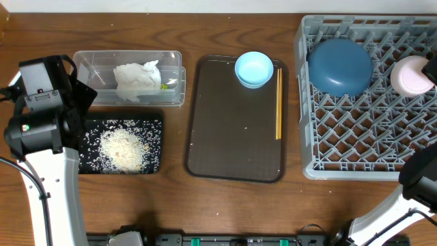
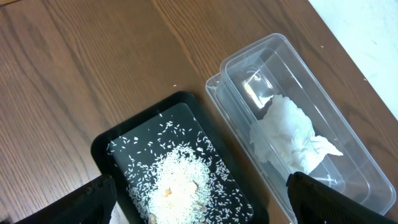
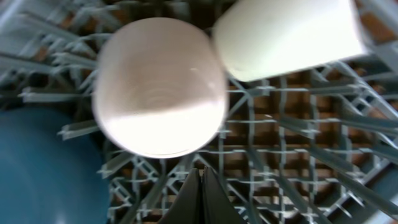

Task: Sort waste into correct bins and load items into the dishwasher rack

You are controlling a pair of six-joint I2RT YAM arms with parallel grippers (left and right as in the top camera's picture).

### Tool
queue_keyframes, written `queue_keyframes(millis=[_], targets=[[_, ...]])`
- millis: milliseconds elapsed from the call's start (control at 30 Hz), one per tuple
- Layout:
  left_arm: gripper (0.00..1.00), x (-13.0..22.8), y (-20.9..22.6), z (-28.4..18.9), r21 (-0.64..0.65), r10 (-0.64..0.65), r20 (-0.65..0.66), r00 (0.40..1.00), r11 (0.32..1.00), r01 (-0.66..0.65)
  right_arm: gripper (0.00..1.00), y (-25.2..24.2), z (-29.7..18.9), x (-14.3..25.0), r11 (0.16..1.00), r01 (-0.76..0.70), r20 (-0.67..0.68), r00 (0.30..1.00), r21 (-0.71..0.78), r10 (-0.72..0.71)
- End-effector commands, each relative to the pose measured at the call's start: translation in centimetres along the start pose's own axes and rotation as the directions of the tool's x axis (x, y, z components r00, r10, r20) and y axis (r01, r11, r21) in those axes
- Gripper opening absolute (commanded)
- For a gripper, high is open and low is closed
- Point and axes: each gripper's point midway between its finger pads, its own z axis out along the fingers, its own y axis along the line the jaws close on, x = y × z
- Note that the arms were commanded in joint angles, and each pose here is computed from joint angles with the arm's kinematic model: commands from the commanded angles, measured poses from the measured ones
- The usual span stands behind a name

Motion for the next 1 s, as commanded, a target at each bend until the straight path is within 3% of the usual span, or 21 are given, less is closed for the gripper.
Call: queue_keyframes(millis=[0,567,967], targets=[[0.9,-0.2,0.5,0.2,-0.025,-0.014,0.008,1.0,1.0,0.014,0.01,-1.6,0.5,-0.5,0.994,-0.062,0.023,0.998,0.089,0.06],[0.9,-0.2,0.5,0.2,-0.025,-0.014,0.008,1.0,1.0,0.014,0.01,3.9,5.7,-2.1,0.993,-0.066,0.056,0.996,-0.099,0.072],[0.9,-0.2,0.5,0.2,-0.024,-0.014,0.008,1.0,1.0,0.014,0.02,9.6,7.6,-0.7,0.972,0.04,0.04,0.999,-0.233,-0.032]])
